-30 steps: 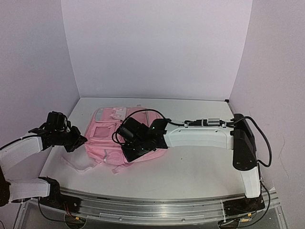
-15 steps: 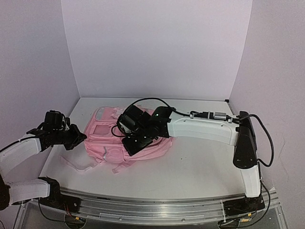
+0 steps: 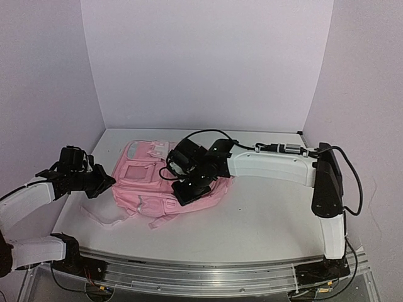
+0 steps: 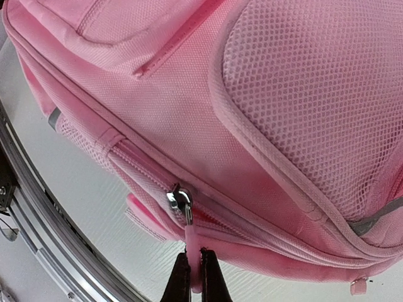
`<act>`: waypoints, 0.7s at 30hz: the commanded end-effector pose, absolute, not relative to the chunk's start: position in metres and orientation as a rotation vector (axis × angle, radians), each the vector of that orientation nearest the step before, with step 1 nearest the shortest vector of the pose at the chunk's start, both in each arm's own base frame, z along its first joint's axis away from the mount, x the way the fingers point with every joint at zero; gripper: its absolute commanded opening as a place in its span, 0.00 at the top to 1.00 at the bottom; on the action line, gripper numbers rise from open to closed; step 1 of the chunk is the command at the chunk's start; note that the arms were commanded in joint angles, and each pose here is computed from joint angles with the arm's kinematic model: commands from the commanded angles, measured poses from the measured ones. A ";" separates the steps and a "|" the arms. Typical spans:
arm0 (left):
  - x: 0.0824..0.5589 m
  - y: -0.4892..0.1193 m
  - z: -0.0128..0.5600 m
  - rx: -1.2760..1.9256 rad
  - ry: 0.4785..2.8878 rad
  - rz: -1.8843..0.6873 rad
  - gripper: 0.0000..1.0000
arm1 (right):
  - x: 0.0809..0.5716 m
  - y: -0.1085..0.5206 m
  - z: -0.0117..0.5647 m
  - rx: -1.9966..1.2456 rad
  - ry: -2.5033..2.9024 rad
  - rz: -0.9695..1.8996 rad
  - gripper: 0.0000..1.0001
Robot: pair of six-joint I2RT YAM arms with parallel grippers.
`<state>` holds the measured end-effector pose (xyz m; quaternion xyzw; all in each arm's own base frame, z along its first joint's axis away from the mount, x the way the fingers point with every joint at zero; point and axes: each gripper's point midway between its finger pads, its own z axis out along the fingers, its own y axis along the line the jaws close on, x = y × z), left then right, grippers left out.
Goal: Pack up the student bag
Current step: Zip the student bag at the center of the board.
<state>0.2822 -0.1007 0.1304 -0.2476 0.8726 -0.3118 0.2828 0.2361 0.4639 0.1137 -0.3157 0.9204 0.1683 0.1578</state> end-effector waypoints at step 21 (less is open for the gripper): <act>0.299 -0.065 0.136 -0.718 2.233 -0.620 1.00 | 0.292 0.262 0.118 -0.618 2.679 -0.302 1.00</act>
